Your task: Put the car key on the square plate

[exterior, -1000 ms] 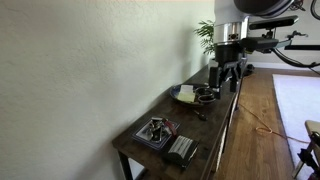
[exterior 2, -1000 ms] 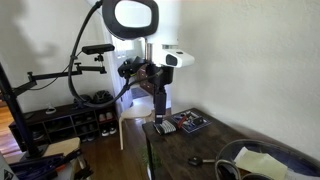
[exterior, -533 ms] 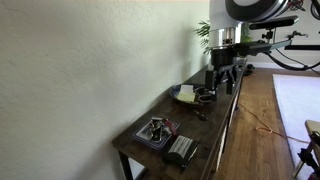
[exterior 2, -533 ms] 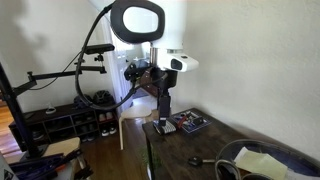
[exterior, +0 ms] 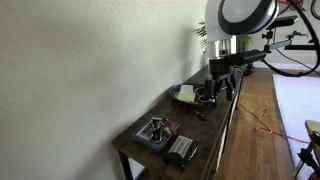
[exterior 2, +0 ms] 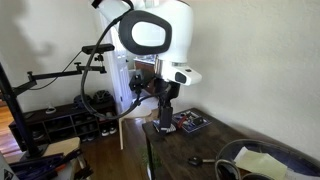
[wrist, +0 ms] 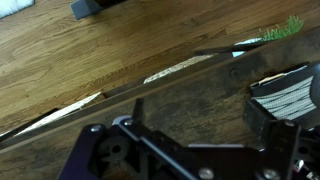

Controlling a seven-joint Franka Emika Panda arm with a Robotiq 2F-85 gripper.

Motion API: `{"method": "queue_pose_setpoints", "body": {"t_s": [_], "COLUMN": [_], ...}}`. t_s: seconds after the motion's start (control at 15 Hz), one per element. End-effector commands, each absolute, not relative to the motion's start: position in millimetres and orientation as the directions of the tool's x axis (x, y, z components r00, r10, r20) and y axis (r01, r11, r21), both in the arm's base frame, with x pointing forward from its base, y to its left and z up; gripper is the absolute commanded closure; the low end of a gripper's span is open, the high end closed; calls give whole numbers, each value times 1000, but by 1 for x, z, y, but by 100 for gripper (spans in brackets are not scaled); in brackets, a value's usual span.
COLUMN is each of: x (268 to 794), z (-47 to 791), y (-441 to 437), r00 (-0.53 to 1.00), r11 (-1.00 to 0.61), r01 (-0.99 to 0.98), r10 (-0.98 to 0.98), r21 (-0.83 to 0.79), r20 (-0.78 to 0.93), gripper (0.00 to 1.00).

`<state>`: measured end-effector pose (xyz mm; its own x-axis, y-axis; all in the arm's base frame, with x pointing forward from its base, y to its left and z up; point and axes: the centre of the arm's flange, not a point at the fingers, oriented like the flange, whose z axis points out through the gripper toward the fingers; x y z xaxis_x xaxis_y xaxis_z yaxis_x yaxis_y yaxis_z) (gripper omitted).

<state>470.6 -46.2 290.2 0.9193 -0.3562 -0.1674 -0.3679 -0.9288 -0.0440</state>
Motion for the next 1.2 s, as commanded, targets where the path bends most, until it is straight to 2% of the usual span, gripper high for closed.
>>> {"method": "queue_pose_setpoints", "body": {"t_s": [0.0, 0.33, 0.8, 1.13], "x": [493, 505, 504, 512], "z": [265, 242, 245, 242], "y": [-58, -63, -73, -67], "r00": [917, 921, 944, 937], "r11": [-929, -936, -948, -943], "r01": [-368, -350, -319, -332], "r10": [-353, -336, -315, -326], "r21": [-50, -40, -24, -32], "r20": [-184, -197, -94, -129], "gripper": [0, 0, 0, 0]}}
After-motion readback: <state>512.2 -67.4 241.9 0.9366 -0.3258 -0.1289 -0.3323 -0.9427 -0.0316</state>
